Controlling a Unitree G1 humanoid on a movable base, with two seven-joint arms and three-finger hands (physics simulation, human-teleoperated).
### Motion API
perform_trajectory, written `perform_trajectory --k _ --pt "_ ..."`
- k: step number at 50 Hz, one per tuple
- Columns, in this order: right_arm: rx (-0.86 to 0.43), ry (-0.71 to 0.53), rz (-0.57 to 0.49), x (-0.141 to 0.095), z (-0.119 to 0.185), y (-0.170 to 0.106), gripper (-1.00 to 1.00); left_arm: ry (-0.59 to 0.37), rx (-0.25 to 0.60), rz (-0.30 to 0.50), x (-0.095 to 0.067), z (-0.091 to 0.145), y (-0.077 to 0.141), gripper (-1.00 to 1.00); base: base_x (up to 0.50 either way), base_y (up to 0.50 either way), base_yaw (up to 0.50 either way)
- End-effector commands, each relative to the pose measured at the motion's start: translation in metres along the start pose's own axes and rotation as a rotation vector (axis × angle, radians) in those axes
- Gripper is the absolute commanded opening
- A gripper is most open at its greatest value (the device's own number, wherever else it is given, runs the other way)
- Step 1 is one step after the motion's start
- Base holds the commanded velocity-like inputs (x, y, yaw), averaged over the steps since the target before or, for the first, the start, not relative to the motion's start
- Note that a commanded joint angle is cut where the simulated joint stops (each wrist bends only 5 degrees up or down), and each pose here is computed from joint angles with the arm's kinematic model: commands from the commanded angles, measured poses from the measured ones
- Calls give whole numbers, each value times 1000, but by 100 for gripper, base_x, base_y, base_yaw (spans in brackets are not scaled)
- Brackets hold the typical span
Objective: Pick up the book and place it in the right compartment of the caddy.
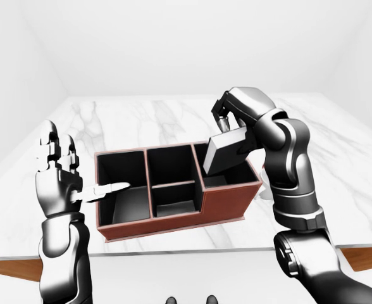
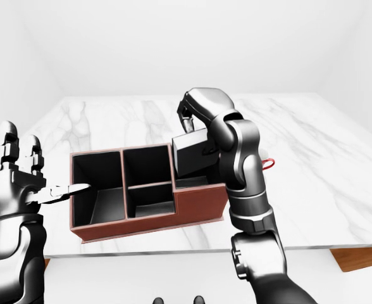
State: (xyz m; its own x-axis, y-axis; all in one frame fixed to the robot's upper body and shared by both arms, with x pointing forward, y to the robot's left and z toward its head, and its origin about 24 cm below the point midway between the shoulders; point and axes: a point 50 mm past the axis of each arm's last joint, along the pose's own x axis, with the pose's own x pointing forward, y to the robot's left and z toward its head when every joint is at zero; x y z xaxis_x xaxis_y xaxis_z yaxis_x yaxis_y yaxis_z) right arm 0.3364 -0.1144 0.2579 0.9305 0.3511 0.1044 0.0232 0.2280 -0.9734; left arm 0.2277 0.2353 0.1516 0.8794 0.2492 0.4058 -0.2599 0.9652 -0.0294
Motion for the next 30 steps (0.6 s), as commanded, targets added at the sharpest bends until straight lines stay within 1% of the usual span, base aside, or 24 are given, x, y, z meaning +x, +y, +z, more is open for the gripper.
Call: perform_trajectory --k 1,18,30 --pt "7 19 21 1 -4 7 -100 16 2 5 0 -4 -1 100 0 0 0" --pt "28 33 59 0 -10 18 -100 18 1 7 0 -4 -1 100 0 0 0" --pt "31 27 68 1 -7 21 -100 14 0 7 1 -4 0 100 0 0 0"
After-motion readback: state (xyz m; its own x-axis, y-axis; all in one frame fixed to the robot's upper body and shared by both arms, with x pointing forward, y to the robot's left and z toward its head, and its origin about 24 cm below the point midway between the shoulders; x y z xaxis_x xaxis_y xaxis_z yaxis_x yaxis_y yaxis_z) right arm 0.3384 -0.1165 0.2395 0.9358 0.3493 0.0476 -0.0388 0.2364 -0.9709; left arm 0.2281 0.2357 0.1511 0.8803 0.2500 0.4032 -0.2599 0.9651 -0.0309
